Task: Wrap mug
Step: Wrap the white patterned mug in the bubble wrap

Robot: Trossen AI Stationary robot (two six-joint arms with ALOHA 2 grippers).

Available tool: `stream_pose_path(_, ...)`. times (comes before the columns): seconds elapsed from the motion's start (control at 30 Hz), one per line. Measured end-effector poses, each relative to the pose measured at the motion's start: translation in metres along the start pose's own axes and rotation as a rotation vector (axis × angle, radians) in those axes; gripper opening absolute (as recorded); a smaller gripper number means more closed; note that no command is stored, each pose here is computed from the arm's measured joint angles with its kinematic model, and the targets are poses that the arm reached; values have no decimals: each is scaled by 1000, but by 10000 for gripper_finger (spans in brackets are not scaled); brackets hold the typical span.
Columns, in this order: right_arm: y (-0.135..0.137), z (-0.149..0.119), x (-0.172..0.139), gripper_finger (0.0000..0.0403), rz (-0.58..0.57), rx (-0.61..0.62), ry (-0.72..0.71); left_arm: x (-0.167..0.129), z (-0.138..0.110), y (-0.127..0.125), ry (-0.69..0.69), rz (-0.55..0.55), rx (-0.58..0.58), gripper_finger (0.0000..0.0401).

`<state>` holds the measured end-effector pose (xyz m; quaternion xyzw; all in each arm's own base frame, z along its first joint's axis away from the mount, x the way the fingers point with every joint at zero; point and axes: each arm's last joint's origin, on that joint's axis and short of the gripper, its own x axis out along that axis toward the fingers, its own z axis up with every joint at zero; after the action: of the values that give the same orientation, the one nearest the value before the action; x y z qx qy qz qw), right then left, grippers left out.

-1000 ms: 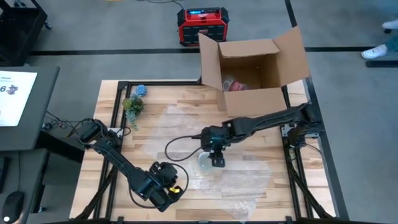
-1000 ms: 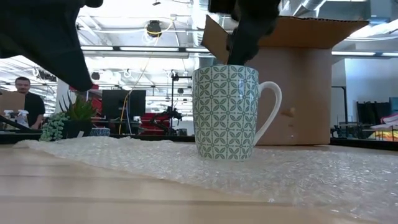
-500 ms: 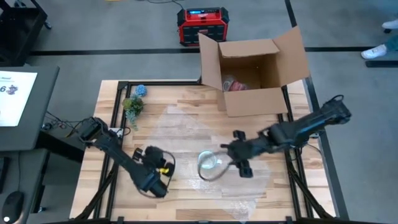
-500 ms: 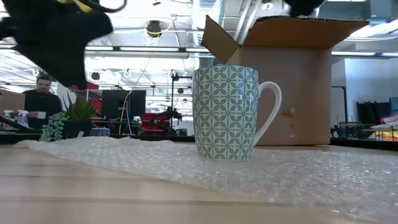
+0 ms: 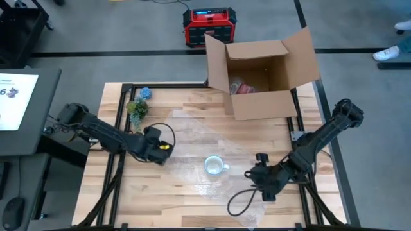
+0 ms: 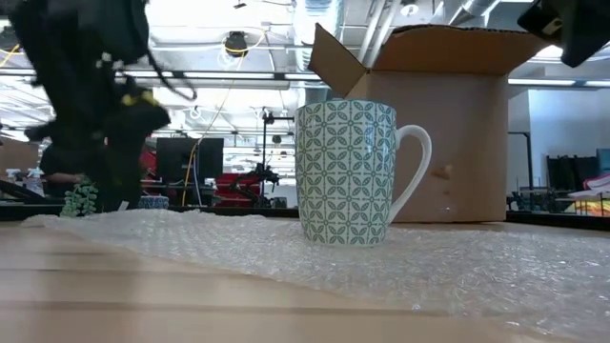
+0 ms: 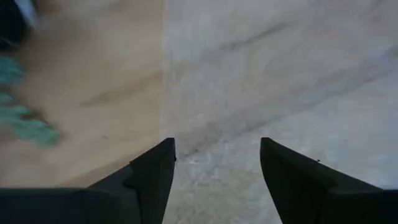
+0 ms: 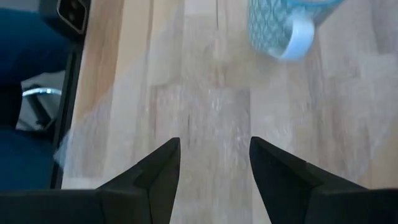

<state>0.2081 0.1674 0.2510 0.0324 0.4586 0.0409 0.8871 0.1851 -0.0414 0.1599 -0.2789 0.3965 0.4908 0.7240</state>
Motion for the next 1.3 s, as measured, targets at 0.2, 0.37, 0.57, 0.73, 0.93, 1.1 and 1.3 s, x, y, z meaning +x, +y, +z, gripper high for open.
stream_pose_path(0.2, 2, -1, 2, 180, 10, 4, -35, 37, -14, 19, -3, 91, -22, 209)
stream_pose_path(0.37, 0, 4, 4, 180, 12, 20, -60, 47, -17, 5, -43, 78, 31, 158)
stream_pose_path(0.57, -2, 13, 11, 180, -37, 48, -142, 36, -7, -18, -20, 56, 170, 15)
stream_pose_path(0.73, 2, 12, 41, 180, -98, 32, -113, 6, 16, -43, -74, 50, 255, 2)
stream_pose_path(0.93, 7, 5, 74, 180, -201, 48, -107, -39, 44, -76, -198, -43, 330, 0)
stream_pose_path(1.1, 3, 5, 88, 180, -334, 96, -185, -55, 54, -90, -290, -105, 371, 0)
stream_pose_path(1.3, -12, 14, 91, 180, -381, 122, -195, -56, 55, -94, -304, -137, 356, 0)
